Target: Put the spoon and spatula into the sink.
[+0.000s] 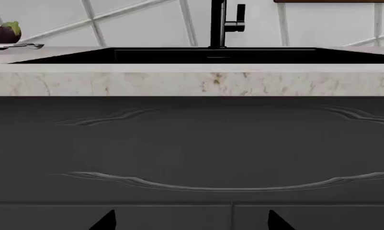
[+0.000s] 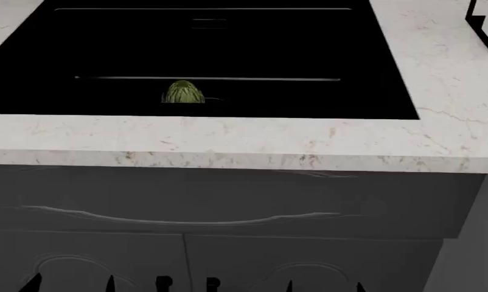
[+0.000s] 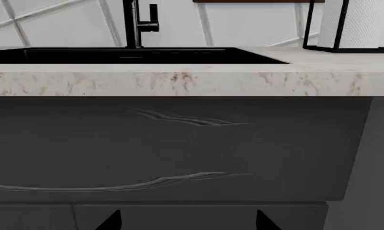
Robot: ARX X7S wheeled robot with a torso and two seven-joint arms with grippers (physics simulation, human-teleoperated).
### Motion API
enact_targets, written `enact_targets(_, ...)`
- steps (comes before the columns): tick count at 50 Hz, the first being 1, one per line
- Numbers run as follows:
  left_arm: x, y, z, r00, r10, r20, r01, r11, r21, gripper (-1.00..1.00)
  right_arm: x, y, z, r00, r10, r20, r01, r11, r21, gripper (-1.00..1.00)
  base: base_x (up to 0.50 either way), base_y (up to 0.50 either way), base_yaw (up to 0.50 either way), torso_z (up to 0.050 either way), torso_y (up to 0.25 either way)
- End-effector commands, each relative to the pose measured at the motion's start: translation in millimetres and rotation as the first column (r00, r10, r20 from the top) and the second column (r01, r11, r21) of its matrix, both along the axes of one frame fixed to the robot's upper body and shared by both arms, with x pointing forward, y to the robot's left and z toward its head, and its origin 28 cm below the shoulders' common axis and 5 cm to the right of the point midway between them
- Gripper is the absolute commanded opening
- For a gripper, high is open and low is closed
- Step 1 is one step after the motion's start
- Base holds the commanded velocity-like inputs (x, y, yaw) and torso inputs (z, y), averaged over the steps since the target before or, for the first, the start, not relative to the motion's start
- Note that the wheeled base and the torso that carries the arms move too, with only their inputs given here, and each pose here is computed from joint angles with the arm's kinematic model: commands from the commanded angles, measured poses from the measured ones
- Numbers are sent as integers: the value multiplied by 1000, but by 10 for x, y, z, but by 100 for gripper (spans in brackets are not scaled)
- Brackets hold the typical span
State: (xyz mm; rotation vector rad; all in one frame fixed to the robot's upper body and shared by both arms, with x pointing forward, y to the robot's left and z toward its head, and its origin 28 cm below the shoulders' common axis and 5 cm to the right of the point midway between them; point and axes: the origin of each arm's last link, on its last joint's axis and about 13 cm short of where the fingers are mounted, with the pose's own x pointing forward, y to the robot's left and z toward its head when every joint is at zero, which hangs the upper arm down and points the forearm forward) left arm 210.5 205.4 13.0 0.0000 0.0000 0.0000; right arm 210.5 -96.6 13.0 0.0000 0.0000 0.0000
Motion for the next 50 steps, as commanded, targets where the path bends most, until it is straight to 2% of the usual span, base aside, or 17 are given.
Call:
enact_targets(1,7,1,-13,1000,0,0,0,1000,0,100,0,3,0,1000,0,0,0,1000,0,100,0,0,0,0,0)
enact_targets(11,2,26,-19,1000,4,-2,-4,1000,-19,100,-5,25,-17,1000,9,-6,-9,1000,-5,100,0,0,0,0,0)
enact_targets(22,-23,24,-31,1000,3,-11,-3,1000,3,100,-13,18,-30,1000,12,-7,-12,1000,-4,100,0,0,0,0,0)
enact_targets(32,-19,24,105,1000,15,22,-15,1000,10,100,-34,16,39,1000,4,13,-4,1000,-2,100,0,0,0,0,0)
enact_targets(36,-13,21,210,998,12,62,-14,999,37,100,-36,33,176,998,13,64,-13,1000,-5,100,0,0,0,0,0)
enact_targets(41,4,8,337,996,9,87,-12,999,33,100,-32,46,338,994,29,110,-28,1000,-11,100,0,0,0,0,0)
enact_targets(43,29,-3,436,997,19,73,-24,998,65,100,-32,53,445,991,47,125,-47,999,-3,100,0,0,0,0,0)
enact_targets(45,47,-1,507,997,16,74,-21,998,64,100,-12,47,516,990,50,131,-51,999,4,100,0,0,0,0,0)
enact_targets(47,55,2,569,997,13,79,-18,998,60,100,-1,35,592,988,53,141,-54,999,-3,100,0,0,0,0,0)
enact_targets(50,108,39,660,997,31,73,-38,994,101,100,46,15,747,987,59,151,-55,998,-32,100,0,0,0,0,0)
